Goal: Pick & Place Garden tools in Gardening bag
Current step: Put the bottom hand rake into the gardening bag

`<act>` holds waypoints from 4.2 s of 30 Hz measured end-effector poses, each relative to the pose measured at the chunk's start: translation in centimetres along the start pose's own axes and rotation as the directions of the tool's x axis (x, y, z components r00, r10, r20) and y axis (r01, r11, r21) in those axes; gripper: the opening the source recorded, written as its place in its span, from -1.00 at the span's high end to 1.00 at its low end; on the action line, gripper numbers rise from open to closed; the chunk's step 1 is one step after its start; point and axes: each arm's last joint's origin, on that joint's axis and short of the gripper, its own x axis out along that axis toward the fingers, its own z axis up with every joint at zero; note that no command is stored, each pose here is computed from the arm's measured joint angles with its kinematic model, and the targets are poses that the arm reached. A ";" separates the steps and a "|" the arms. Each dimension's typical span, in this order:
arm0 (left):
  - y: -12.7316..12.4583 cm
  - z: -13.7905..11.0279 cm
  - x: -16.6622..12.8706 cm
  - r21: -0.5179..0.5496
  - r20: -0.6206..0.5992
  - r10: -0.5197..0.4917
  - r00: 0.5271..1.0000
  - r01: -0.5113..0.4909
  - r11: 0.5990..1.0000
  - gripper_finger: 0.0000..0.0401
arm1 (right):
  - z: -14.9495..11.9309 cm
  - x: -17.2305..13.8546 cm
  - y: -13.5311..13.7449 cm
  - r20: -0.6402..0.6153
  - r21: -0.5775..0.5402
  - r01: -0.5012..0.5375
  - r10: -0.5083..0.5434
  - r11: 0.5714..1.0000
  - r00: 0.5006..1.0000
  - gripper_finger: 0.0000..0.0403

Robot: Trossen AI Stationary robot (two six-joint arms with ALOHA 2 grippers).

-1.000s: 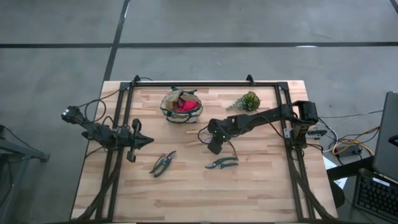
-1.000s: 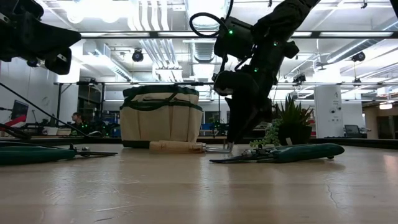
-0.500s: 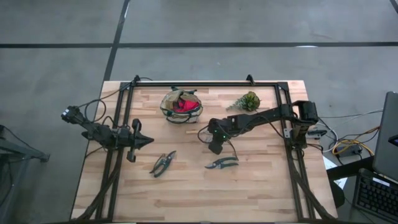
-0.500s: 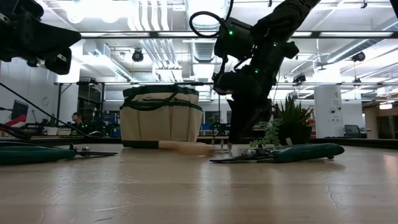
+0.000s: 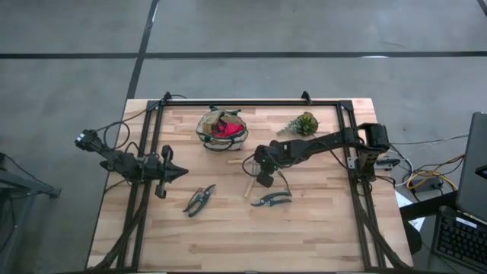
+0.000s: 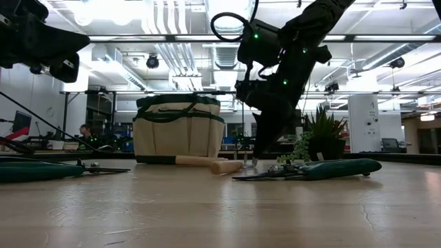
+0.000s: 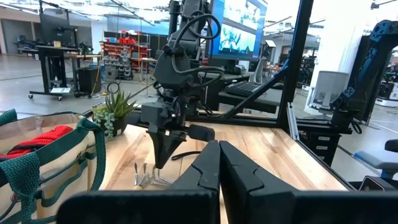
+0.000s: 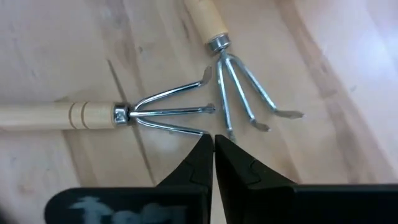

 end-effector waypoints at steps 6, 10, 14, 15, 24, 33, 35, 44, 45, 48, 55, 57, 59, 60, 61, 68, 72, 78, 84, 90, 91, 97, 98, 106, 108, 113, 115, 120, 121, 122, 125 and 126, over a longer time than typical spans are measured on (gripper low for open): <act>0.0 0.0 0.0 0.000 0.000 0.000 1.000 0.000 1.000 0.97 | 0.6 -0.8 0.6 0.048 -0.071 0.054 -0.051 0.996 0.998 0.96; 0.0 0.0 0.0 0.000 0.000 0.000 1.000 0.000 1.000 0.97 | 1.3 -1.5 1.3 0.067 -0.127 0.073 -0.065 0.989 0.996 0.96; 0.0 0.0 0.0 -0.001 0.000 0.000 1.000 0.000 1.000 0.97 | 1.8 -2.3 1.9 0.071 -0.162 0.126 -0.116 0.979 0.991 0.96; 0.0 0.0 0.0 0.000 0.000 0.000 1.000 0.000 1.000 0.97 | 1.9 -2.6 2.0 0.069 -0.172 0.152 -0.142 0.973 0.987 0.96; 0.0 0.0 0.0 0.000 0.000 0.000 1.000 0.000 1.000 0.97 | 2.5 -4.0 4.0 0.134 -0.269 0.231 -0.201 0.935 0.970 0.96; 0.0 0.0 0.0 0.000 0.000 0.000 1.000 0.000 1.000 0.97 | 3.0 -5.8 5.1 0.178 -0.312 0.364 -0.323 0.877 0.930 0.96; 0.0 0.0 0.0 0.000 0.000 0.000 1.000 0.000 1.000 0.97 | 3.2 -6.1 5.4 0.201 -0.315 0.396 -0.348 0.862 0.916 0.96; 0.0 0.0 0.0 0.000 0.000 0.000 1.000 0.000 1.000 0.97 | 3.9 -7.4 6.1 0.264 -0.349 0.495 -0.423 0.796 0.867 0.96; 0.0 0.0 0.0 0.000 0.000 0.000 1.000 0.000 1.000 0.97 | 3.9 -7.5 6.1 0.274 -0.347 0.520 -0.446 0.781 0.852 0.96; 0.0 0.0 0.0 0.000 0.000 0.000 1.000 0.000 1.000 0.97 | 4.1 -7.9 6.0 0.305 -0.330 0.583 -0.501 0.742 0.810 0.96; 0.0 0.0 0.0 0.000 0.000 0.000 1.000 0.000 1.000 0.97 | 4.8 -9.3 5.7 0.377 -0.286 0.713 -0.610 0.640 0.697 0.96; 0.0 0.0 0.0 0.000 0.000 0.000 1.000 0.000 1.000 0.97 | 5.0 -9.7 5.7 0.393 -0.289 0.742 -0.632 0.604 0.668 0.96; 0.0 0.0 0.0 0.000 0.000 0.000 1.000 0.000 1.000 0.97 | 5.3 -10.1 5.7 0.404 -0.292 0.756 -0.640 0.586 0.653 0.96; 0.0 0.0 0.0 0.000 0.000 0.000 1.000 0.000 1.000 0.97 | 5.4 -10.3 5.6 0.407 -0.295 0.761 -0.645 0.577 0.647 0.96; 0.0 0.0 0.0 0.000 -0.001 0.000 1.000 0.000 1.000 0.97 | 5.5 -10.5 5.6 0.415 -0.288 0.773 -0.654 0.565 0.633 0.96; 0.0 0.0 0.0 0.000 -0.001 -0.001 1.000 0.001 1.000 0.97 | 5.8 -11.0 5.3 0.441 -0.246 0.848 -0.724 0.470 0.530 0.96; 0.0 0.0 0.0 -0.001 0.000 0.000 1.000 0.000 1.000 0.97 | 6.3 -10.9 4.7 0.441 -0.207 0.859 -0.739 0.468 0.509 0.96; 0.0 0.0 0.0 0.000 0.000 -0.001 1.000 0.001 1.000 0.97 | 7.6 -10.8 3.2 0.434 -0.172 0.881 -0.769 0.440 0.469 0.96; 0.0 0.0 0.0 0.000 0.000 0.000 1.000 0.000 1.000 0.97 | 8.4 -10.7 1.9 0.417 -0.168 0.888 -0.785 0.428 0.458 0.96; 0.0 0.0 0.0 0.000 0.000 0.000 1.000 0.000 1.000 0.97 | 8.9 -10.4 0.8 0.403 -0.163 0.869 -0.773 0.467 0.490 0.96; 0.0 0.0 0.0 0.000 0.000 0.000 1.000 0.000 1.000 0.97 | 8.9 -10.4 0.7 0.404 -0.160 0.870 -0.773 0.466 0.489 0.96; 0.0 0.0 0.0 0.000 0.000 0.000 1.000 0.000 1.000 0.97 | 9.4 -10.4 0.7 0.426 -0.149 0.871 -0.765 0.468 0.484 0.96; 0.0 0.0 0.0 -0.001 0.000 0.000 1.000 0.000 1.000 0.97 | 9.5 -10.4 0.7 0.429 -0.151 0.867 -0.759 0.475 0.491 0.96; 0.0 0.0 0.0 0.000 0.000 0.000 1.000 0.000 1.000 0.97 | 9.5 -10.4 0.7 0.434 -0.141 0.854 -0.744 0.502 0.509 0.96; 0.0 0.0 0.0 0.000 0.000 0.000 1.000 0.000 1.000 0.97 | 9.6 -10.3 0.8 0.442 -0.128 0.849 -0.737 0.512 0.511 0.96; 0.0 0.0 0.0 -0.001 0.000 -0.001 1.000 0.001 1.000 0.97 | 9.7 -10.1 0.9 0.462 -0.104 0.844 -0.726 0.526 0.509 0.96; 0.0 0.0 0.0 0.000 0.000 0.000 1.000 0.000 1.000 0.97 | 9.7 -9.9 0.8 0.469 -0.103 0.846 -0.724 0.524 0.505 0.96; 0.0 0.0 0.0 0.000 0.000 0.000 1.000 0.000 1.000 0.97 | 9.2 -9.0 0.7 0.475 -0.103 0.849 -0.724 0.519 0.500 0.96; 0.0 0.0 0.0 0.000 0.000 0.000 1.000 0.000 1.000 0.97 | 9.0 -8.8 0.7 0.476 -0.100 0.849 -0.724 0.518 0.498 0.96; 0.0 0.0 0.0 0.000 0.000 0.000 1.000 0.000 1.000 0.97 | 8.9 -8.6 0.7 0.480 -0.098 0.850 -0.724 0.517 0.496 0.96; 0.0 0.0 0.0 0.000 0.000 0.000 1.000 0.000 1.000 0.97 | 8.9 -8.3 0.6 0.498 -0.079 0.857 -0.725 0.509 0.476 0.96; 0.0 0.0 0.0 0.000 0.000 0.000 1.000 0.000 1.000 0.97 | 8.9 -8.2 0.6 0.502 -0.071 0.859 -0.726 0.506 0.469 0.96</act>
